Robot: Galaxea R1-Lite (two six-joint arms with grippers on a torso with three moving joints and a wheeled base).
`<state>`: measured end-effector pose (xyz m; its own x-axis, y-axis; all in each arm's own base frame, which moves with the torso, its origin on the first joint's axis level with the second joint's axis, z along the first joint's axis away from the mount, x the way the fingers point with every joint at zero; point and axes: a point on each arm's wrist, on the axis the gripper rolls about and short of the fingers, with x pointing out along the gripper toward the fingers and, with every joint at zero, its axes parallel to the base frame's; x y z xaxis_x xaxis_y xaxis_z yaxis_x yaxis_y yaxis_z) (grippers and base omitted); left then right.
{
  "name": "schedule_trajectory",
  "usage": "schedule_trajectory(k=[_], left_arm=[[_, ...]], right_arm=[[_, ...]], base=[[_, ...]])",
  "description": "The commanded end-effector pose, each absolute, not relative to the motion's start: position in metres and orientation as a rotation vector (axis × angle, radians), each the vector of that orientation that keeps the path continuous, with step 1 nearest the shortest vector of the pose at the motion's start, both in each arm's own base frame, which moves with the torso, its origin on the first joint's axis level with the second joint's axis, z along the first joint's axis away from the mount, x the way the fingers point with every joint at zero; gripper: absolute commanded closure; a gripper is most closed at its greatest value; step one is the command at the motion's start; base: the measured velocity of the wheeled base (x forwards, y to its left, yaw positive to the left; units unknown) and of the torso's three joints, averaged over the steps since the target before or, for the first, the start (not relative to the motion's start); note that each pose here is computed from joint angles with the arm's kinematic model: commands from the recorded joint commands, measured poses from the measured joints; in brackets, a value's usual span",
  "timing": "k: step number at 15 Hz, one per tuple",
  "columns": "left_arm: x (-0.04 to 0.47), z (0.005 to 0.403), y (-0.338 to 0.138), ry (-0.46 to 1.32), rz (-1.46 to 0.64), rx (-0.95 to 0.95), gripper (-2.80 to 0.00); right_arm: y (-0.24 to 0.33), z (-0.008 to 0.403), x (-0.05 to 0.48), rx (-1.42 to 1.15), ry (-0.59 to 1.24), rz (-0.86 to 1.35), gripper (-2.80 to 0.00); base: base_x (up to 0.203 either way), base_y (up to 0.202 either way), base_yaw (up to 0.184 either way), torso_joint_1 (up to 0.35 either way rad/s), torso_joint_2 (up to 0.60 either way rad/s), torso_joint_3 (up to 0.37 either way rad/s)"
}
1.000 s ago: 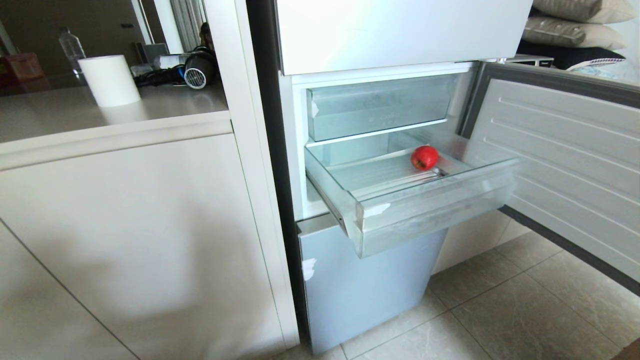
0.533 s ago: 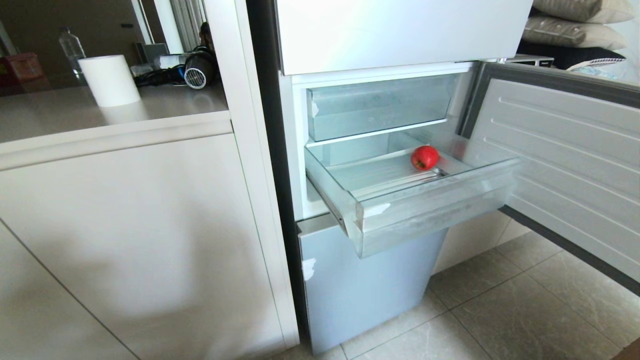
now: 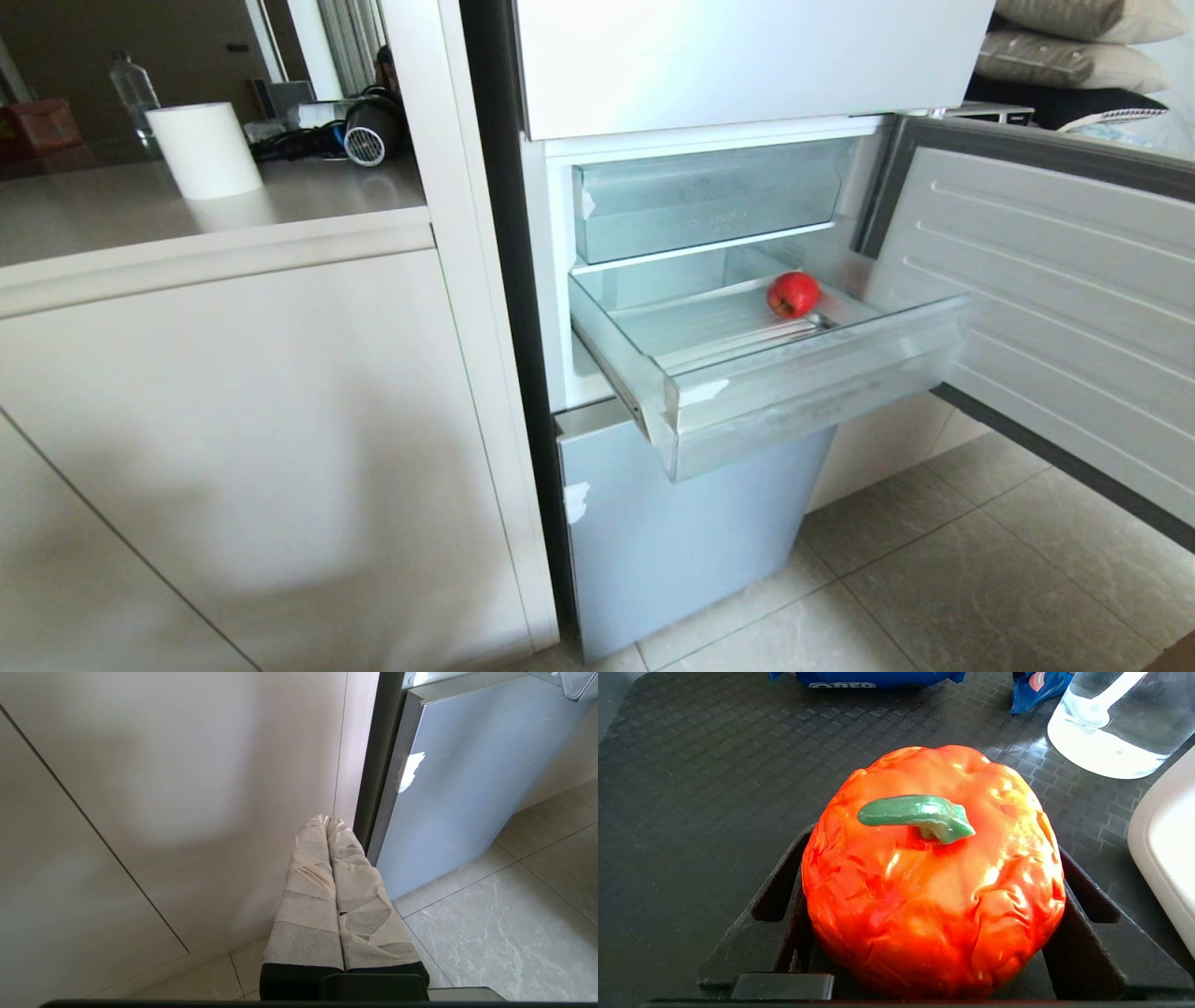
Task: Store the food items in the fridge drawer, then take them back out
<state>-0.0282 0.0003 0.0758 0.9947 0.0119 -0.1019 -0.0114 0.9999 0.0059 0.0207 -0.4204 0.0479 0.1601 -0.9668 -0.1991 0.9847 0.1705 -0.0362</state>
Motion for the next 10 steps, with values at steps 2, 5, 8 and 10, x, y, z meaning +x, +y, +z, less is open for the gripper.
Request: schedule_trajectory(k=[2, 5, 8, 10], left_arm=[[-0.0281, 0.0758, 0.0003, 0.104, 0.012, 0.005, 0.0], [-0.0282, 0.0757, 0.0003, 0.103, 0.012, 0.005, 0.0], [-0.0282, 0.0757, 0.0003, 0.103, 0.012, 0.005, 0.0], [-0.0281, 0.0758, 0.0002, 0.104, 0.013, 0.005, 0.0]], right_arm=[[-0.4209, 0.0481, 0.0201, 0.105, 0.187, -1.399, 0.0], [-0.4209, 0.0478, 0.0201, 0.106, 0.189, -1.399, 0.0], [-0.4203, 0.0487, 0.0201, 0.102, 0.189, -1.397, 0.0], [-0.4195, 0.0506, 0.0201, 0.099, 0.188, -1.397, 0.0]], base=[[0.0, 0.0, 0.0, 0.0, 0.0, 0.0], [0.0, 0.0, 0.0, 0.0, 0.0, 0.0], [0.0, 0.0, 0.0, 0.0, 0.0, 0.0], [0.0, 0.0, 0.0, 0.0, 0.0, 0.0]])
